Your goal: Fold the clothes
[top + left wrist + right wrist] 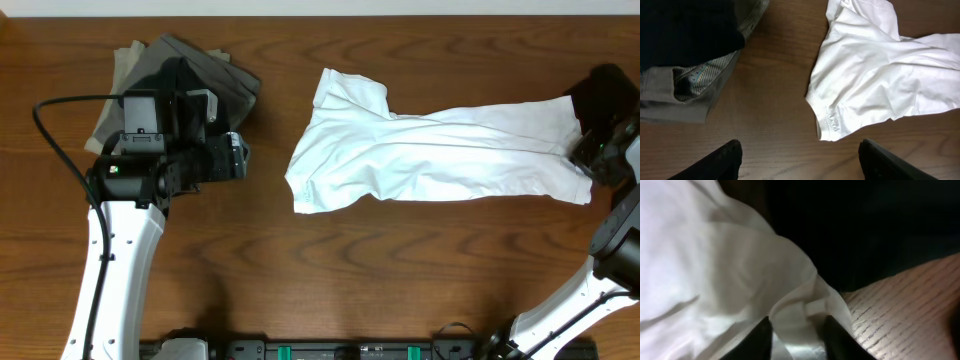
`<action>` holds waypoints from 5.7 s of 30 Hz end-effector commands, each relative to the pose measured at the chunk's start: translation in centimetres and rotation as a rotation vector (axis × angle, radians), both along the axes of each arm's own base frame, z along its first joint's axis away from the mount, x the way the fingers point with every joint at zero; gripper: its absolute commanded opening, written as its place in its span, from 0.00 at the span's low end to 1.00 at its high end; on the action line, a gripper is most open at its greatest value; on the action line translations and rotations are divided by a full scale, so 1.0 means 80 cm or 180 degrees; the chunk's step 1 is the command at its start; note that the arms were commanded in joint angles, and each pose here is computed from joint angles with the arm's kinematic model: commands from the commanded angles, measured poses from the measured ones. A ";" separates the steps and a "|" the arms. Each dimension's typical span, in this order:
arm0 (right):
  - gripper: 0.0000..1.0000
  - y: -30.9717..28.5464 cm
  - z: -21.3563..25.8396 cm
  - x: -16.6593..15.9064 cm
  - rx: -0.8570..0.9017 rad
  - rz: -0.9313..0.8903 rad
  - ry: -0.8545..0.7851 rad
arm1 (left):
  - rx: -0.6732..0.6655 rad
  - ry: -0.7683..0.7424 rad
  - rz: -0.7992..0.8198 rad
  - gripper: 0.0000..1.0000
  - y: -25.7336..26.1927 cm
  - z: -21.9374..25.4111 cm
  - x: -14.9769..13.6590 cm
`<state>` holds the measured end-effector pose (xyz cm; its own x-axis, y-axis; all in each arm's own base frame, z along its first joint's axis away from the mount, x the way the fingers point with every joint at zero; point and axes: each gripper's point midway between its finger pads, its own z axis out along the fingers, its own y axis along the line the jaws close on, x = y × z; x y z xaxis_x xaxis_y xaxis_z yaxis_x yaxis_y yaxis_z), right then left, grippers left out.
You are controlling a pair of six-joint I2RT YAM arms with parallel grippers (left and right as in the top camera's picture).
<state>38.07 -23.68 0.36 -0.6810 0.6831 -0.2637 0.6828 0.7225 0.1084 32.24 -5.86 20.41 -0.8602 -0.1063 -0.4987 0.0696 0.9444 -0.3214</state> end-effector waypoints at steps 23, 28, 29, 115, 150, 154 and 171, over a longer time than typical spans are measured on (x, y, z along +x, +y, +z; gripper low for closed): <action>0.04 0.072 0.229 0.018 -0.0143 0.0335 -0.1254 | -0.0020 -0.0072 0.0025 0.77 0.000 0.009 0.005; 0.04 0.074 0.218 0.007 -0.0198 0.0199 -0.1040 | -0.0022 -0.0072 0.0025 0.77 0.000 0.010 0.005; 0.03 0.070 0.215 0.001 -0.0221 0.0078 -0.0966 | -0.0020 -0.0070 0.0025 0.77 0.000 0.009 0.005; 0.06 0.177 0.311 -0.085 0.0178 0.0697 -0.1240 | -0.0319 -0.0707 -0.1052 0.70 -0.224 -0.174 0.311; 0.06 0.167 0.297 -0.091 0.0014 0.0671 -0.1060 | 0.0186 -0.1028 -0.1239 0.56 -0.266 -0.225 0.322; 0.06 0.165 0.298 -0.090 -0.0017 0.0663 -0.1069 | 0.0192 -0.0968 -0.1271 0.37 -0.270 -0.230 0.315; 0.10 0.144 0.295 -0.081 -0.0213 0.0515 -0.1044 | 0.0507 -0.1244 -0.1252 0.06 -0.221 -0.029 0.275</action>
